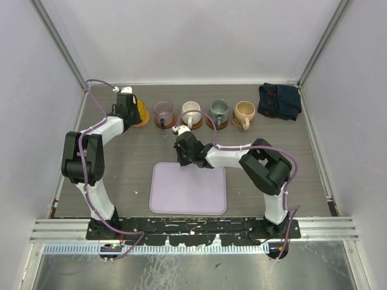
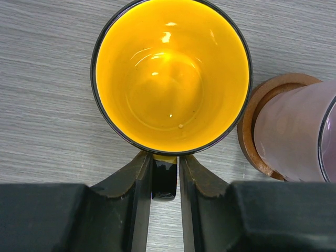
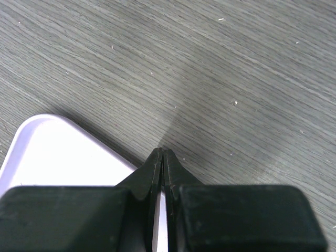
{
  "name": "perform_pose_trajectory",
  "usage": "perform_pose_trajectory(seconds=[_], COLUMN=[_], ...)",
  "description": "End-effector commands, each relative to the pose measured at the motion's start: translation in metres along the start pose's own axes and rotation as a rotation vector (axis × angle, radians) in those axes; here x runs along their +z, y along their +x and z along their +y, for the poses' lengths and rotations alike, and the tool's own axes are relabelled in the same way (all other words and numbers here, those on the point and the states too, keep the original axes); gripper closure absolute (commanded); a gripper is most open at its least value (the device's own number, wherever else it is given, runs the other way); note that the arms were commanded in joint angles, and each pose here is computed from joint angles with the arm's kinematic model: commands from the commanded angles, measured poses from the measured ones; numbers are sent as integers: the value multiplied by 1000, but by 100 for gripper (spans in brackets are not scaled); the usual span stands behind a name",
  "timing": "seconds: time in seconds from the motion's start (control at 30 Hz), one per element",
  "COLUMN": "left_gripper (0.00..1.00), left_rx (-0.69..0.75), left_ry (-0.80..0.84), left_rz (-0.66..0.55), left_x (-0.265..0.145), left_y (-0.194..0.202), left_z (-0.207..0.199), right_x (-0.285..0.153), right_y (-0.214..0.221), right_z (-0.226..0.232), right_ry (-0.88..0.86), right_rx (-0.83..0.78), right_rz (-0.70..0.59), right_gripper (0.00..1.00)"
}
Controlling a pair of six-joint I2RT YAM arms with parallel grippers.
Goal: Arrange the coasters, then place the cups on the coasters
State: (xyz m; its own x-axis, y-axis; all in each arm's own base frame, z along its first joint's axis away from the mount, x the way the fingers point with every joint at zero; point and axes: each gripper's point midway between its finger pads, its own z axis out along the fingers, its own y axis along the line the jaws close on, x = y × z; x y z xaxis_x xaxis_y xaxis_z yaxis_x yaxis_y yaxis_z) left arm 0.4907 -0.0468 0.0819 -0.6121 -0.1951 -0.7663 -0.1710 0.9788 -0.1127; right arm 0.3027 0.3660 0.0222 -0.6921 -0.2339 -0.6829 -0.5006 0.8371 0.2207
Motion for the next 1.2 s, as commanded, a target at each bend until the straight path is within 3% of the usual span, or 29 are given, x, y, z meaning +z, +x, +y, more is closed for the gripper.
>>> perform_pose_trajectory(seconds=[0.0, 0.43, 1.17], left_gripper=[73, 87, 89], left_rx=[-36, -32, 8], left_ry=[1, -23, -39], left_rz=[-94, -74, -26], left_x=[-9, -10, -17], left_y=[-30, -23, -10], left_z=[-1, 4, 11], right_x=[4, 5, 6], right_y=[11, 13, 13], right_z=[1, 0, 1], right_ry=[7, 6, 2], right_rx=[-15, -15, -14], right_rz=[35, 42, 45], right_gripper=[89, 89, 89])
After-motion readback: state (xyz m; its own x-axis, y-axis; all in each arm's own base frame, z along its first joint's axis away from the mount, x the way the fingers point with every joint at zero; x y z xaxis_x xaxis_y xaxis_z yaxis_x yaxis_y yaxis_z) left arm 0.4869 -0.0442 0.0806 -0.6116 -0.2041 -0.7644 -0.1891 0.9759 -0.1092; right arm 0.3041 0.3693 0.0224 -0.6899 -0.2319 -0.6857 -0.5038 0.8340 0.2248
